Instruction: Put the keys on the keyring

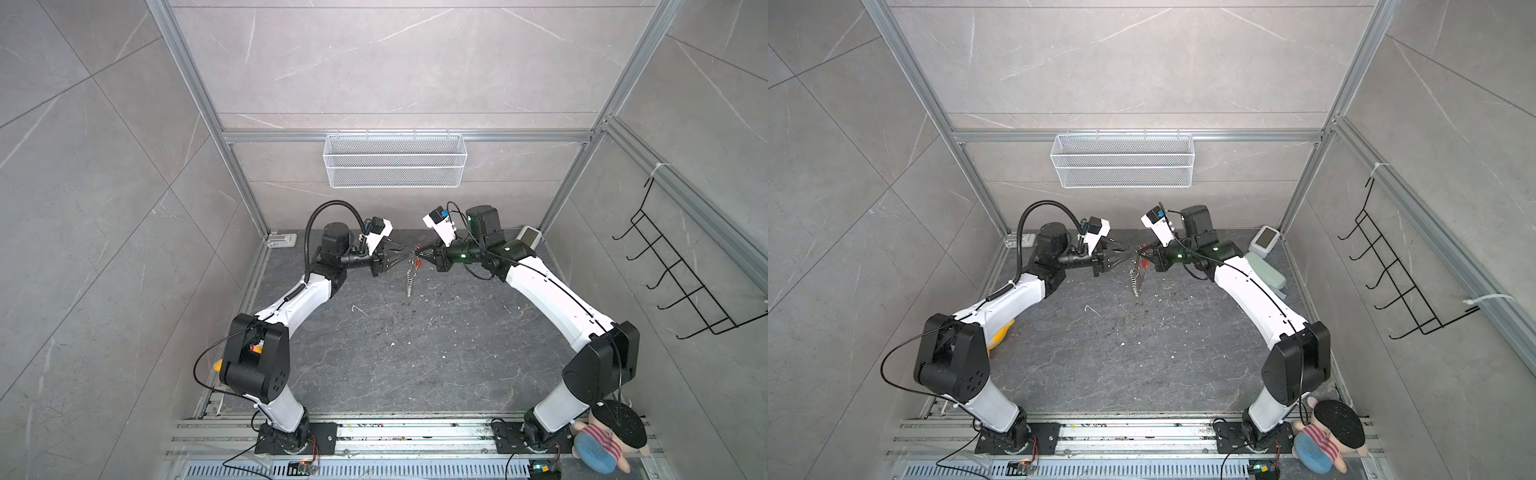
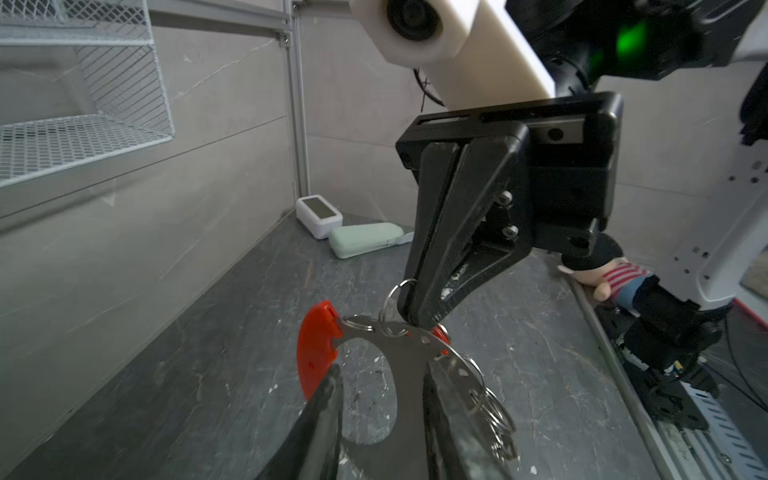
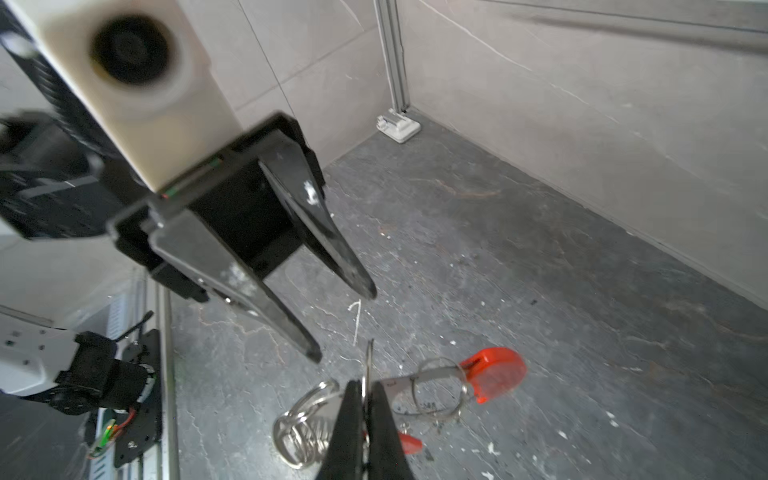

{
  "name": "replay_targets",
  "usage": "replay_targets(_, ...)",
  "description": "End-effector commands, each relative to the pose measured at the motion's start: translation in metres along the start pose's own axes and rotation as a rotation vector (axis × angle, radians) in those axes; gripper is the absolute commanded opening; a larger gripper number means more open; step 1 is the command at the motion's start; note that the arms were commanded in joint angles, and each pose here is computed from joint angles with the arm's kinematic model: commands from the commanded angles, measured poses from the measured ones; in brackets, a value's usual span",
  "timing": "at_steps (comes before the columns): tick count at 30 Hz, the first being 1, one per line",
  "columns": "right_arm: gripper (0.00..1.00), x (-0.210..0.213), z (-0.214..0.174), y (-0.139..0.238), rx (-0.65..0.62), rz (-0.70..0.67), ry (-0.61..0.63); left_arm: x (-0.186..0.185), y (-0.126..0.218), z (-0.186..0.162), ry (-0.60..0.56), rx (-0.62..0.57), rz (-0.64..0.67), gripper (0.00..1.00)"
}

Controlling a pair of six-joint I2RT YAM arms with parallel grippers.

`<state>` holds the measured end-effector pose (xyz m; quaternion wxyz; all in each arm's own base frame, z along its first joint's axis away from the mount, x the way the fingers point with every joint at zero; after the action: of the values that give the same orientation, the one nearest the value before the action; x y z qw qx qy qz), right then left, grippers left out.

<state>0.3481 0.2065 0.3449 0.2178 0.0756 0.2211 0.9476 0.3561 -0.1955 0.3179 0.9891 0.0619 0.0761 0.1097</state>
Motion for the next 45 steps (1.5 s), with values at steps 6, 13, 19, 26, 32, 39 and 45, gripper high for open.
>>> replay_targets(6, 0.0, 0.012, -0.011, -0.026, 0.096, -0.062, 0.239, -0.001, 0.007, -0.007, -0.159, 0.29, 0.034, 0.34)
replay_targets(13, 0.0, 0.024, -0.01, -0.032, 0.07, -0.019, 0.285, -0.004, 0.003, -0.001, -0.167, 0.271, -0.044, 0.35)
replay_targets(19, 0.0, 0.027, -0.01, -0.035, 0.073, 0.0, 0.288, -0.009, 0.003, 0.002, -0.163, 0.246, -0.084, 0.35)
replay_targets(26, 0.0, 0.03, -0.008, -0.036, 0.059, 0.023, 0.282, -0.014, 0.005, 0.009, -0.185, 0.19, -0.094, 0.33)
replay_targets(32, 0.0, 0.031, -0.004, -0.035, 0.04, 0.034, 0.274, -0.013, 0.002, 0.008, -0.144, 0.177, -0.142, 0.07)
replay_targets(39, 0.0, 0.032, 0.002, -0.032, 0.02, 0.036, 0.283, -0.014, 0.0, 0.002, -0.115, 0.187, -0.155, 0.26)
replay_targets(45, 0.0, 0.032, 0.005, -0.032, 0.014, 0.041, 0.284, -0.013, -0.002, 0.002, -0.101, 0.195, -0.155, 0.34)
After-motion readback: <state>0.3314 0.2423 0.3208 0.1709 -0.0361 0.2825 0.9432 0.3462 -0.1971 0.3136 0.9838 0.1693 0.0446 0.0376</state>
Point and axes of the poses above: each gripper's point midway between its finger pads, its own y axis back along the fingers, its own x axis along the line the jaws close on, z = x × y, the point moved 10 cm from there along y, back along the fingers, and after that the axes turned 10 degrees about y, right-handed, at the moved point
